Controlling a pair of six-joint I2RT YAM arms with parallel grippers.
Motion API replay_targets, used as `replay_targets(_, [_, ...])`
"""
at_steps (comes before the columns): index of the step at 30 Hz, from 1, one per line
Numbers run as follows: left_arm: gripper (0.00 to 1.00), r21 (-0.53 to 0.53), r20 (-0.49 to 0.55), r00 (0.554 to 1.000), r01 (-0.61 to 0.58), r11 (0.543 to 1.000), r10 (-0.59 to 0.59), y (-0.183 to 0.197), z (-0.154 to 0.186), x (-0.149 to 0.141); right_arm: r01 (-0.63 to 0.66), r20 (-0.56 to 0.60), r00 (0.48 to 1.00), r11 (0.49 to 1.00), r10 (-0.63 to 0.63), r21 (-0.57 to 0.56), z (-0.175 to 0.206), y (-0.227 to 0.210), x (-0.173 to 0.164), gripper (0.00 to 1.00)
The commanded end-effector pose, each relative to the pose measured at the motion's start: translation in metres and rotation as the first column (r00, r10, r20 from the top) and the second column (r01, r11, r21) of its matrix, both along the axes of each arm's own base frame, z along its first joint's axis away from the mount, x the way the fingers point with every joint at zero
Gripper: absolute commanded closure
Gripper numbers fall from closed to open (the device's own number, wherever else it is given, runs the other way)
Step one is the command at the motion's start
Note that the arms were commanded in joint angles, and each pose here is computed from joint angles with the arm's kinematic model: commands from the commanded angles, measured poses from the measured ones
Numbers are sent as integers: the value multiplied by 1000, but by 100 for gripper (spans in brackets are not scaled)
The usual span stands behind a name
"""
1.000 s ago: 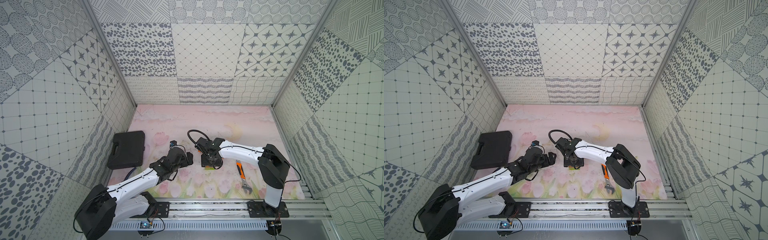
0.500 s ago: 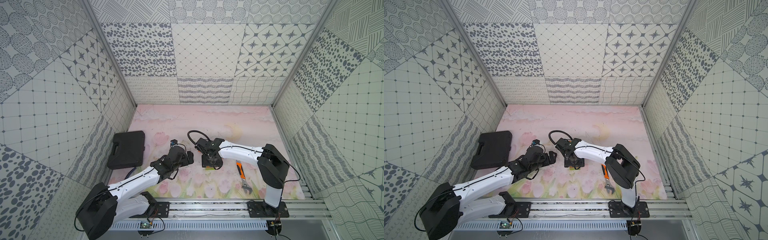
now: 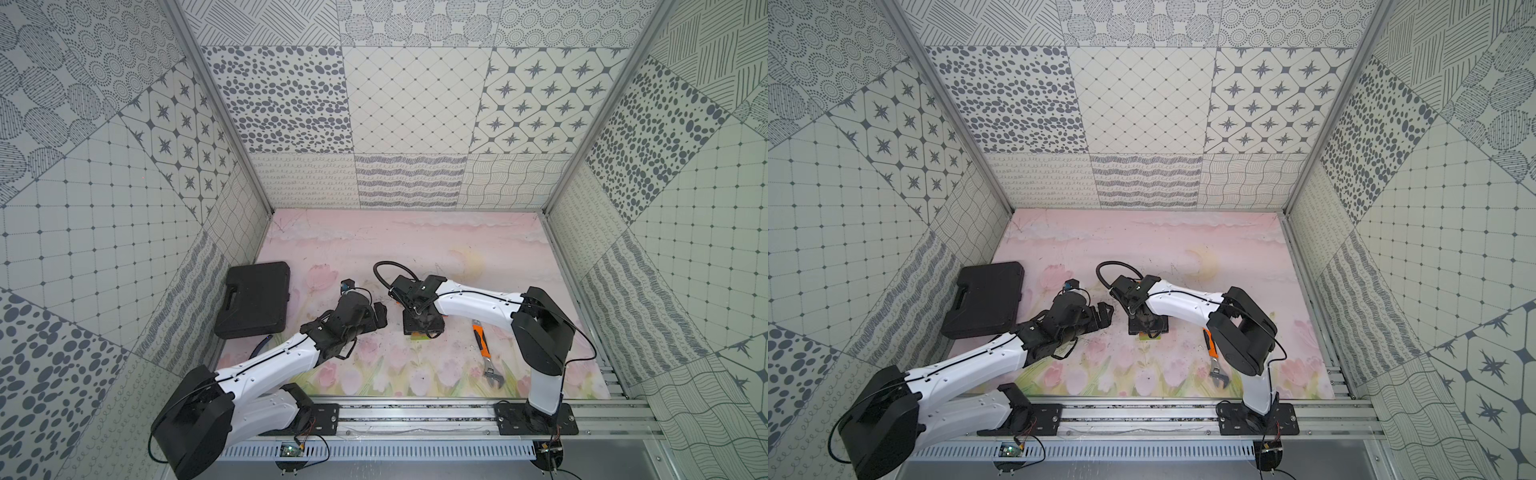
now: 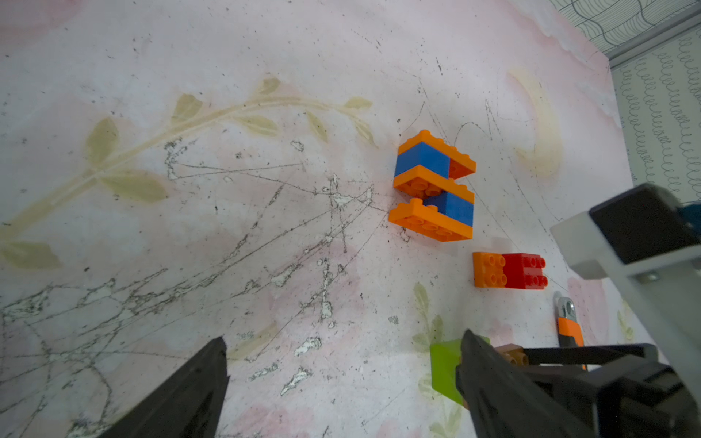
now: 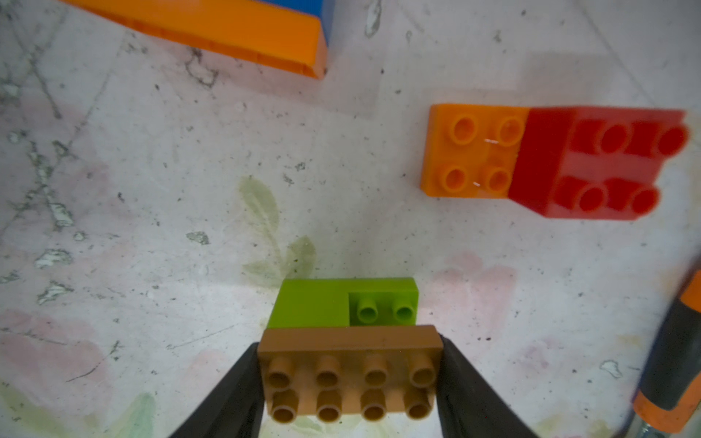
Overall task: Assemble the number 5 with lego
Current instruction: Assemble the lego brick with the lego brick.
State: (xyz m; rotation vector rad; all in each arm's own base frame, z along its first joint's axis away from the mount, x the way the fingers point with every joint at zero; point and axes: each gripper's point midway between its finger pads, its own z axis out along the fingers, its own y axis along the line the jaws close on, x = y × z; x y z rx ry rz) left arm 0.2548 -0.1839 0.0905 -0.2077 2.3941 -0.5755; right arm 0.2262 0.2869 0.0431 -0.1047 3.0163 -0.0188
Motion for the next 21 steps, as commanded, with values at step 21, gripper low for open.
replay_targets(21, [1,40,14,997,-82,996,82,21,3,-2,-40,-153,988,976,7,-212,-67,-38,-28,48])
